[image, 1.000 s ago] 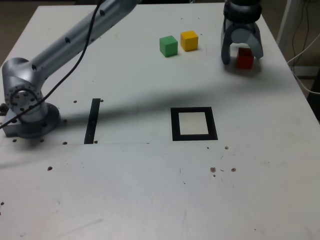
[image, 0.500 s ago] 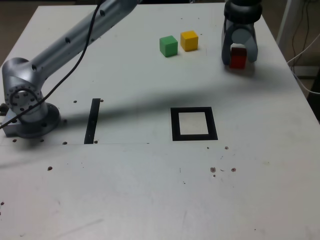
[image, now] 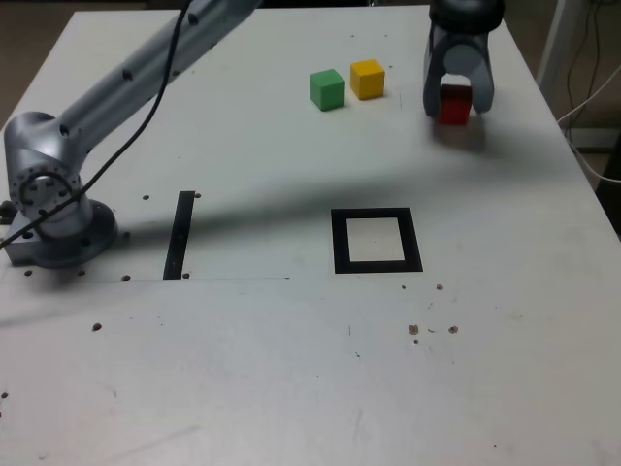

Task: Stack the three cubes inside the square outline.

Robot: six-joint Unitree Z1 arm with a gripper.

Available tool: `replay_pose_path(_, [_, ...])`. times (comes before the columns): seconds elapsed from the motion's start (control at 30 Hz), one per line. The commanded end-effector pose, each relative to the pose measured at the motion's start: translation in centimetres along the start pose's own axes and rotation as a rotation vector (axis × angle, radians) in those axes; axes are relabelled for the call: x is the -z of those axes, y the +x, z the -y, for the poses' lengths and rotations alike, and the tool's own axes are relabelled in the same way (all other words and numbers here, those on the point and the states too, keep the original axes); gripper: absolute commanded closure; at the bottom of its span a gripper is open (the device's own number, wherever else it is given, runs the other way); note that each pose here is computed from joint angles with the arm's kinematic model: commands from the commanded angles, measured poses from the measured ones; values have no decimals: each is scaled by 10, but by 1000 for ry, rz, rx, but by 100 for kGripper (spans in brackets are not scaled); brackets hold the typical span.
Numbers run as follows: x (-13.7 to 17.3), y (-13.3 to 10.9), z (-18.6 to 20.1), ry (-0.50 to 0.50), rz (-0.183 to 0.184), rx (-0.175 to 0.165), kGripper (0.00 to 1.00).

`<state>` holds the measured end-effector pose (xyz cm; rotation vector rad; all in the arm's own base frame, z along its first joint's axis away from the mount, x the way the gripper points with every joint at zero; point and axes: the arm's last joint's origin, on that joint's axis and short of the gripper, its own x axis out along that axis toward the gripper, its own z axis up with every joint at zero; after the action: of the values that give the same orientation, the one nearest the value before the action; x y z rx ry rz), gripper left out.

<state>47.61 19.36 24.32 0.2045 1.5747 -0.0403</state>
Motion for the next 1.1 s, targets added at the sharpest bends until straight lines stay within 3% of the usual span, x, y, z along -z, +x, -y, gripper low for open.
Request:
replay_pose_path(0.0, [5,-11,2,4,-1,2,64])
replay_pose_path(0.67, [45,-63,53,6,-56,19,64])
replay_pose_path(1.07, [74,-77,95,-18,-7,65,64])
